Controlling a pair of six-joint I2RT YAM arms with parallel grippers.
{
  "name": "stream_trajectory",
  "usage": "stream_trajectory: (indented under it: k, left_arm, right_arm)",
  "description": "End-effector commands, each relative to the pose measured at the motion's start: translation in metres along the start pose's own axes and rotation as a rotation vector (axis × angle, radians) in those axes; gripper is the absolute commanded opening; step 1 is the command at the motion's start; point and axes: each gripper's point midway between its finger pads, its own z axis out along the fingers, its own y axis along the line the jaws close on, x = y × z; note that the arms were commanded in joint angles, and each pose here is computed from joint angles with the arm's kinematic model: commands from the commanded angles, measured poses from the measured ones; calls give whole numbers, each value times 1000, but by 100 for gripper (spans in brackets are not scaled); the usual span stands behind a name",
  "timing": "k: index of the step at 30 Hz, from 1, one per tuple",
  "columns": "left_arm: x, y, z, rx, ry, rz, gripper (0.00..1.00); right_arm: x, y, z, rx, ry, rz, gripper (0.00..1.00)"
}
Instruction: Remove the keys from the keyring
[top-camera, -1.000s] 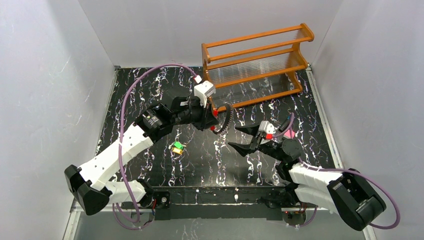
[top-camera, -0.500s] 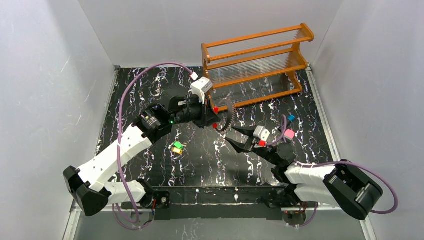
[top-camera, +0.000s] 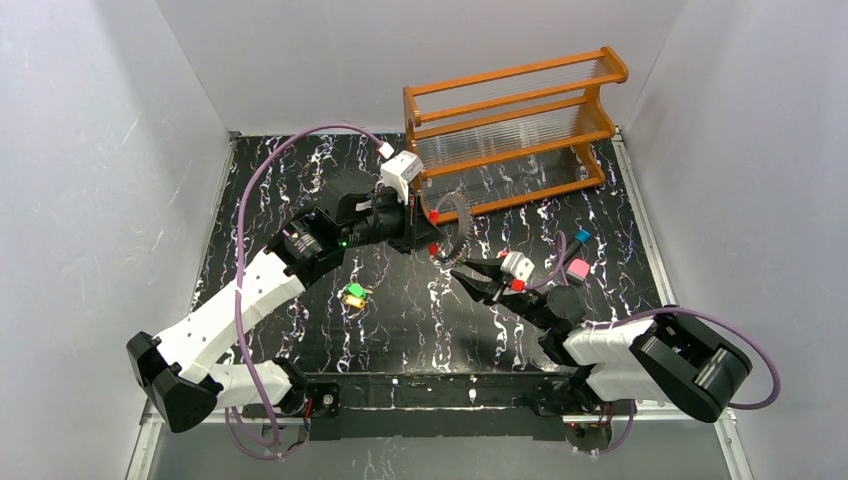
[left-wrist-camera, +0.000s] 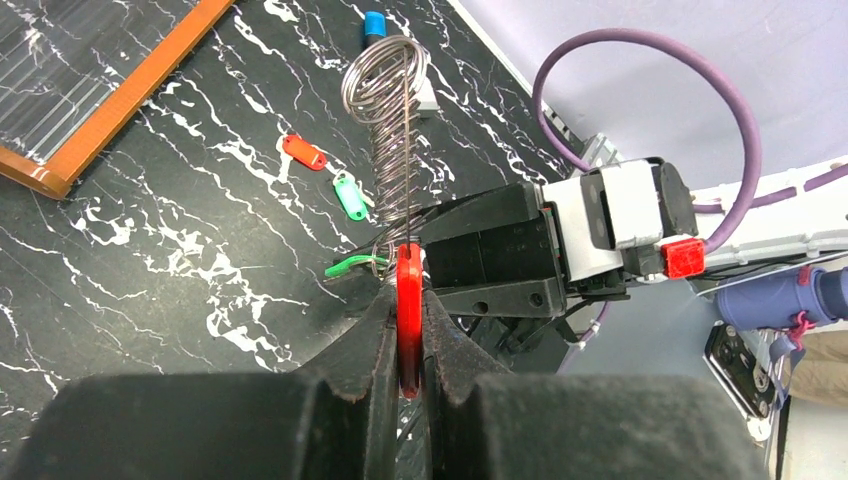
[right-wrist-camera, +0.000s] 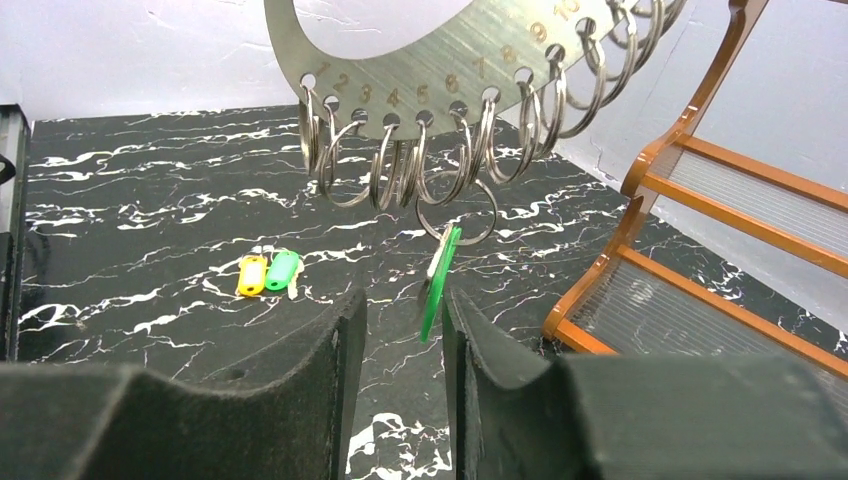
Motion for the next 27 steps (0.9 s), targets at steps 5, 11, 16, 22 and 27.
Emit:
stream_trajectory:
  k: [5, 11, 16, 22, 27]
  left_arm:
    - [-14, -11, -8, 44, -58, -1, 0]
    - [-15, -13, -9, 53, -63, -5, 0]
    - [-16, -14, -9, 53, -65, -9, 0]
    - [-15, -13, -8, 55, -67, -13, 0]
    - [-13, -14, -6, 67, -70, -26, 0]
  right_arm:
    - [-25, -7, 0, 47, -110, -33, 36]
    - [-29, -8, 2, 47, -126, -33, 34]
    - [-32, -8, 3, 49, -142, -30, 33]
    - [-37, -9, 5, 50, -161, -32, 31]
    - [-44, -12, 6, 63, -187, -37, 30]
